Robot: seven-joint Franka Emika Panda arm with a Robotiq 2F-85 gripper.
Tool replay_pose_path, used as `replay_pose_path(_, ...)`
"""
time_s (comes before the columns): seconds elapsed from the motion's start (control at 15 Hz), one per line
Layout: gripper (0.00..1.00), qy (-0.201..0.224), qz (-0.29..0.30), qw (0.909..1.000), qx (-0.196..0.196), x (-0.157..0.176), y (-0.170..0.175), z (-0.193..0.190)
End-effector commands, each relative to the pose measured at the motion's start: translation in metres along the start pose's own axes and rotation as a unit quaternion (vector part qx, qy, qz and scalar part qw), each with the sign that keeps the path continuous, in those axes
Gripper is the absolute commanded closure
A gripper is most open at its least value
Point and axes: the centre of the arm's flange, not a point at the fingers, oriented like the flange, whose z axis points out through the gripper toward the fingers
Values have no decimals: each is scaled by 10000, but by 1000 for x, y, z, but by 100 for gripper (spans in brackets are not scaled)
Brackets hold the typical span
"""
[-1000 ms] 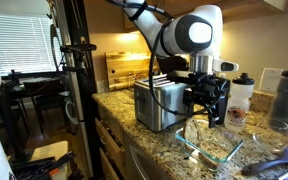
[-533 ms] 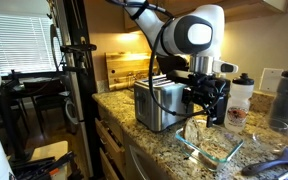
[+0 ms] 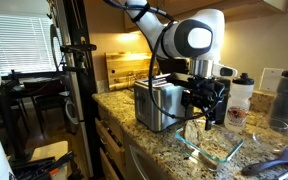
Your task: Pick up a slice of bread from the glass bowl and put it in the toaster.
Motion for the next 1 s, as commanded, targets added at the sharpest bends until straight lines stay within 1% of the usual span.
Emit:
replay_pose_path(0.0, 0, -65, -20, 9999, 92, 1, 3, 4)
replay_pose_path(0.33, 0, -72, -13, 9999, 83, 1, 3, 7)
replay_pose_path(0.4, 11, -64, -17, 9999, 77, 1, 3, 6)
replay_pose_path(0.47, 26, -58, -16, 10000, 71, 0, 3, 6)
replay_pose_path(0.6, 41, -56, -16, 10000, 68, 0, 3, 7)
replay_pose_path(0.73, 53, -54, -21, 10000, 67, 0, 3, 6)
replay_pose_path(0.93, 74, -49, -23, 10000, 55, 0, 3, 6)
